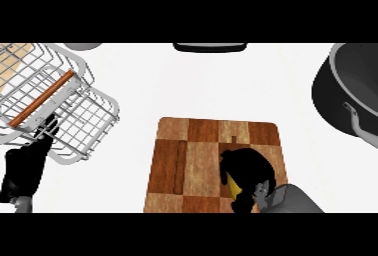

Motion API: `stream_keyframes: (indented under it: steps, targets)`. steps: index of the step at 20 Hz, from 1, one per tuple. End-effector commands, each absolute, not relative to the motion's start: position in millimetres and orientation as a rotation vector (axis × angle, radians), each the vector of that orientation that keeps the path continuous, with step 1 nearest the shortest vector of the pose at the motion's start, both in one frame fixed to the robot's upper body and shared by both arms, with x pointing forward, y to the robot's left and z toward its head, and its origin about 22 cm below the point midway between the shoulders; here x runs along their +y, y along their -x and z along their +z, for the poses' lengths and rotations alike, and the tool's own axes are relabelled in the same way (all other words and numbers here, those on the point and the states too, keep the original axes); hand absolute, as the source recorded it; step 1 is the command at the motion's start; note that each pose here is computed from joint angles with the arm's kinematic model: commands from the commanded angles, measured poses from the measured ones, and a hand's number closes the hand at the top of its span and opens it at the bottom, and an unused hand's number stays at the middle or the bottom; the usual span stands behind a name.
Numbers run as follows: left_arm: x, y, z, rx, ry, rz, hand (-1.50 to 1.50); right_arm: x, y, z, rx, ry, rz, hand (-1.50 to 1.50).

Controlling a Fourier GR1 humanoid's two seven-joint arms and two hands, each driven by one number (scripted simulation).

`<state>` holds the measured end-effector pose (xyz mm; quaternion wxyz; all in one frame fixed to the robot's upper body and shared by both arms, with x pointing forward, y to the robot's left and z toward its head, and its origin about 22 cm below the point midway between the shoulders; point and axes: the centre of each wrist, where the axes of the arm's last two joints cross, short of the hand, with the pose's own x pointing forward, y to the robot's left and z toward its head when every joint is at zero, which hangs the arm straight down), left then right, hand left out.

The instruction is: Pick the lemon from the cutting board and place it in the pot

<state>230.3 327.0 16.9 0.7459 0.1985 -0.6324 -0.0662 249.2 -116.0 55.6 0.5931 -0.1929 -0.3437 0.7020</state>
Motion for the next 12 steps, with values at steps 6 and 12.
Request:
stream_keyframes:
  steps: [6,12]
  targets:
    - [331,-237,11,-1.393,-0.462,-0.153,0.00,-133,-253,62,-0.839,0.455,1.584,1.50]
    - [320,-229,16,-1.393,-0.436,-0.147,0.00,-208,-284,67,-0.977,0.611,1.316,1.50]
